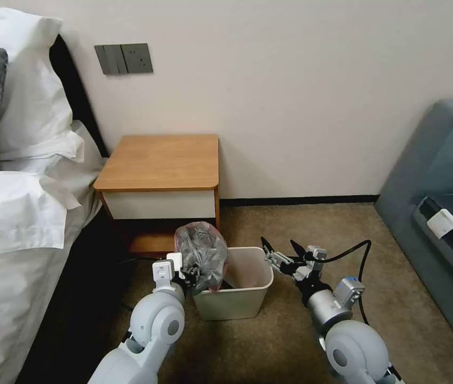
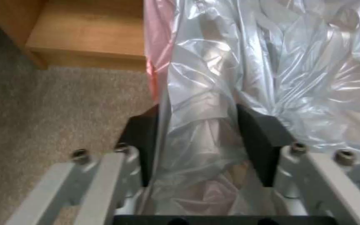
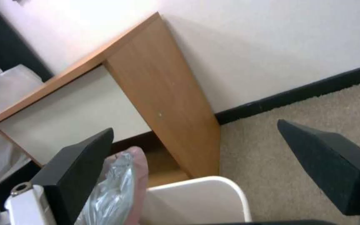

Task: Pick up the garbage bag from the table and place it over the trash can.

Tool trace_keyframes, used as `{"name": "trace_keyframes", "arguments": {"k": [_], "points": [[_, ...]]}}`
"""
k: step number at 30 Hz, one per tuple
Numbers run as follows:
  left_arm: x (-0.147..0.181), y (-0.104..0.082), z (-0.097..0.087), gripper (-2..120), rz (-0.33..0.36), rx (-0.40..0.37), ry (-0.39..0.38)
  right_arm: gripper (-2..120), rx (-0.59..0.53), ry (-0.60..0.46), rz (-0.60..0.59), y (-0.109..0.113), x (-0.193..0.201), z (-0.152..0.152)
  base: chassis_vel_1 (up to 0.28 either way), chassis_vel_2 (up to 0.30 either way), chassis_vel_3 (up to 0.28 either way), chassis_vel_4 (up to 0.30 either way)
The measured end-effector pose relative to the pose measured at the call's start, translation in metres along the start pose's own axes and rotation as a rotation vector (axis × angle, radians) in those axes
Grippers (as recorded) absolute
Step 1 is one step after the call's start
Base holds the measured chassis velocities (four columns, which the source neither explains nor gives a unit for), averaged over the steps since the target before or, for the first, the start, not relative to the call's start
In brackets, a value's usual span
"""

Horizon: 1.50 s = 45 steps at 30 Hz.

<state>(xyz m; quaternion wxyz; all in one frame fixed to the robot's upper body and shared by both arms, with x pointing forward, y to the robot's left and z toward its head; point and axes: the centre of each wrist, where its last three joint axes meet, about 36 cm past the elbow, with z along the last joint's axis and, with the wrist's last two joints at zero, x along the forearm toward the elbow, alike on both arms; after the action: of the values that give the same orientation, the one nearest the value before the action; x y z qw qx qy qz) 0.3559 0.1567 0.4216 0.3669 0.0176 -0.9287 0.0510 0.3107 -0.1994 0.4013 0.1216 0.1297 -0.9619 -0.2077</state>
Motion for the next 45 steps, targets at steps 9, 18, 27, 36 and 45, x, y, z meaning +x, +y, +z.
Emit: {"name": "trace_keyframes", "arguments": {"k": [9, 18, 27, 36, 45], "points": [[-0.003, 0.002, 0.002, 11, -0.004, -0.004, 0.003, 100, 0.003, -0.003, 0.0, -0.001, -0.002, 0.0, 0.0, 0.0, 0.0, 0.0], [-0.009, 0.008, 0.02, 9, 0.043, 0.097, -0.198, 100, 0.004, -0.028, -0.012, 0.005, -0.002, -0.009, 0.0, 0.0, 0.0, 0.0], [-0.026, 0.044, 0.062, 9, 0.025, -0.009, -0.63, 100, 0.106, -0.11, -0.19, 0.027, -0.007, -0.058, 0.0, 0.0, 0.0, 0.0], [0.003, 0.056, 0.082, 9, 0.051, -0.075, -0.643, 100, 0.14, -0.093, -0.354, 0.04, -0.018, -0.103, 0.0, 0.0, 0.0, 0.0], [0.031, 0.067, 0.087, 9, 0.092, -0.125, -0.803, 100, -0.03, 0.108, -0.449, 0.05, -0.041, -0.125, 0.0, 0.0, 0.0, 0.0]]}}
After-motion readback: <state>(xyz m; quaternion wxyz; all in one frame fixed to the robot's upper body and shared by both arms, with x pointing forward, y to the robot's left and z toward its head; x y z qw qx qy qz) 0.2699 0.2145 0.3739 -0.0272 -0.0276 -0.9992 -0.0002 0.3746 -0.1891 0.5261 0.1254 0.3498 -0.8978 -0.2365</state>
